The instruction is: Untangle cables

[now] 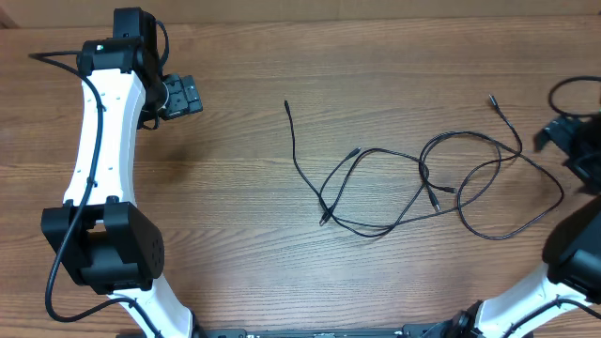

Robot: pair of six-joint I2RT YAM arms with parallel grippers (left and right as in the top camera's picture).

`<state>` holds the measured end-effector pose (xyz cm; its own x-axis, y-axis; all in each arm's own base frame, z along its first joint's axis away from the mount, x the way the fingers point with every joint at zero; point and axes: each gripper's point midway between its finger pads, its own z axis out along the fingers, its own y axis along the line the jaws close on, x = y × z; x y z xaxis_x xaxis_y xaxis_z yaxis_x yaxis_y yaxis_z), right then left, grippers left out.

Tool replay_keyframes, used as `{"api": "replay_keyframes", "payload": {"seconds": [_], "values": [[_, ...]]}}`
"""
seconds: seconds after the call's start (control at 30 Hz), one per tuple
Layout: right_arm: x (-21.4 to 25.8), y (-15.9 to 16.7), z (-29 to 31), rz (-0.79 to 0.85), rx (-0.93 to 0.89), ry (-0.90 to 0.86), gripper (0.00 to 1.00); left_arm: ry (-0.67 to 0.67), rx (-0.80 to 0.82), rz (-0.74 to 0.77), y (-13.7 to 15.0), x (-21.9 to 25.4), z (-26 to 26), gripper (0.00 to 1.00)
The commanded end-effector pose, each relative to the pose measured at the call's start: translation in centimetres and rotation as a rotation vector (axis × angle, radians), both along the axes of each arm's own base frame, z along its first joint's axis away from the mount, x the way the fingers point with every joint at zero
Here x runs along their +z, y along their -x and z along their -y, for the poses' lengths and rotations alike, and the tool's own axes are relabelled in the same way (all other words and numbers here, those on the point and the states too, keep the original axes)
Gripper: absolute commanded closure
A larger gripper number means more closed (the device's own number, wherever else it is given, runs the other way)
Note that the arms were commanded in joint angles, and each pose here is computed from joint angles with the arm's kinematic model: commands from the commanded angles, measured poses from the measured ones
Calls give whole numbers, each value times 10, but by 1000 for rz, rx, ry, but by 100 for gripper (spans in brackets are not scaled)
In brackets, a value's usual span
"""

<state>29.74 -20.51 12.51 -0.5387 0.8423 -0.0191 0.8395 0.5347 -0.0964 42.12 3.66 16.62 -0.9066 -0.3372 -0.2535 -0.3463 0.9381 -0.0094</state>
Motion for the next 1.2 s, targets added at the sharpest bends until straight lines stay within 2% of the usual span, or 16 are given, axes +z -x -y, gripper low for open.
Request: {"api": "replay_keyframes", "payload": {"seconds": [0.0, 0.1, 0.2, 0.33, 0.4, 0.43, 0.47, 0.5, 0.6, 0.73, 0.8, 0.87, 0.9, 0.97, 1.1, 1.17], "values": [[-12, 30, 18, -50, -86, 1, 0, -3, 6, 0, -3, -1, 1, 0], [-34, 32, 17, -7, -77, -74, 1, -3, 6, 0, -3, -2, 1, 0], [-60, 24, -3, 68, -43, -189, 10, -3, 6, 0, -3, -2, 1, 0], [-80, 26, -13, 82, -46, -224, 20, -3, 6, 0, -3, -2, 1, 0], [-89, 29, -16, 78, -47, -227, 32, -3, 6, 0, -3, -2, 1, 0], [-93, 30, -17, 80, -47, -226, 54, -3, 6, 0, -3, -2, 1, 0], [-94, 30, -17, 81, -47, -226, 67, -3, 6, 0, -3, -1, 1, 0], [-94, 29, -18, 87, -47, -232, 96, -3, 6, 0, -3, -2, 1, 0], [-73, 4, -33, 222, 20, -337, 96, -3, 6, 0, -3, -1, 1, 0], [-7, -22, -29, 371, 63, -320, 96, -3, 6, 0, -3, -2, 1, 0], [46, -39, -29, 494, 99, -292, 96, -3, 6, 0, -3, -2, 1, 0], [104, -54, -33, 634, 149, -261, 96, -3, 6, 0, -3, -2, 1, 0], [158, -65, -41, 773, 211, -235, 96, -3, 6, 0, -3, -2, 1, 0], [233, -73, -58, 955, 310, -183, 96, -3, 6, 0, -3, -1, 1, 0], [359, -63, -100, 1227, 480, -8, 96, -3, 6, 0, -3, -2, 1, 0], [400, -52, -121, 1325, 535, 44, 96, -3, 6, 0, -3, -1, 1, 0]]}}
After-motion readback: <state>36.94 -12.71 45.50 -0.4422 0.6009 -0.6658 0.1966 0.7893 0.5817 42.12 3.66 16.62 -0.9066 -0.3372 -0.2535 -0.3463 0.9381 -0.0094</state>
